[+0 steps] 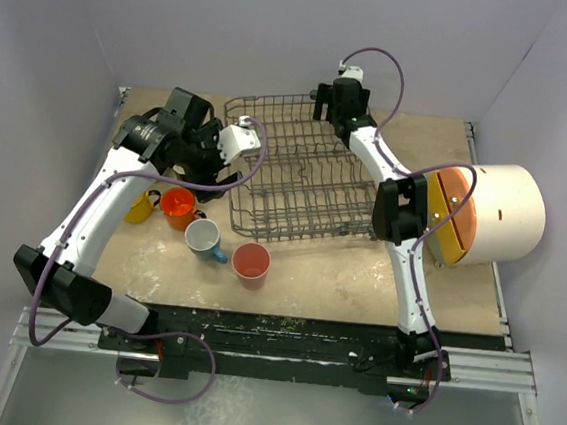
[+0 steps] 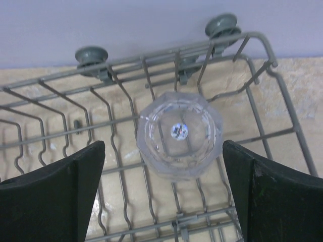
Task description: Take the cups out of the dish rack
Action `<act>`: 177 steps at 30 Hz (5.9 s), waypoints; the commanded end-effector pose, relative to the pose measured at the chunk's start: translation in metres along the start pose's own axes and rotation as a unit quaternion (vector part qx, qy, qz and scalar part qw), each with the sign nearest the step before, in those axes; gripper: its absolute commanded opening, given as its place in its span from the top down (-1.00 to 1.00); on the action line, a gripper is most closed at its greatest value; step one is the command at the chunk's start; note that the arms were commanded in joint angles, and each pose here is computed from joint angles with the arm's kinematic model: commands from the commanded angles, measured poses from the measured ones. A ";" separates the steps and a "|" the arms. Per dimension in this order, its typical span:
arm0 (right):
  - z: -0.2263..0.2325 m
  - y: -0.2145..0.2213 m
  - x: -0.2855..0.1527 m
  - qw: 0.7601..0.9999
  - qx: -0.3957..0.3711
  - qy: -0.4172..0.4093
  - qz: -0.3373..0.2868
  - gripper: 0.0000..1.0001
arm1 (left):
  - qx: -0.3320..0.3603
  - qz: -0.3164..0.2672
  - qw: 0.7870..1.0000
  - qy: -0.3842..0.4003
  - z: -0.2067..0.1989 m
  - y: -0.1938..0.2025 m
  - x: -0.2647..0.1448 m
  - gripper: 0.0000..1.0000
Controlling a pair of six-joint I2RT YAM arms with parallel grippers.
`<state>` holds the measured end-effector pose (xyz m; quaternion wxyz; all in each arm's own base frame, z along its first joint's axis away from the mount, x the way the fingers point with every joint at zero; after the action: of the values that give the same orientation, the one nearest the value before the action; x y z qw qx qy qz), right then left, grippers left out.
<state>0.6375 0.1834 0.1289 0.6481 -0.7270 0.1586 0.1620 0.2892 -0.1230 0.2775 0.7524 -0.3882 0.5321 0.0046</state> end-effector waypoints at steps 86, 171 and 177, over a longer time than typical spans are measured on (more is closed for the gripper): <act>0.137 -0.045 -0.499 0.537 0.492 -0.684 0.045 0.65 | 0.251 -0.357 0.899 0.028 -0.077 -0.052 -0.119 -0.59; -0.146 0.045 -0.418 0.983 0.179 0.031 -0.004 -1.00 | 0.149 -0.203 0.968 -0.007 -0.073 -0.128 0.006 -0.99; -0.163 0.059 -0.419 0.984 0.149 0.066 -0.066 -1.00 | -0.037 -0.314 0.937 -0.150 0.042 -0.051 -0.055 -0.99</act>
<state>0.2381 0.0403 0.2806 0.7660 -0.6054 0.1913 0.1011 0.3169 -0.1640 0.3480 0.8089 -0.4500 0.3446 -0.1566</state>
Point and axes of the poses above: each gripper's point midway between its finger pads, its own x axis out along the fingers, its own z axis along the line the jaws close on, y = z × x, the point moved 3 cm from there along -x, back along the fingers, and after that the axes turned 8 degrees about -x, right-handed, at the moved point
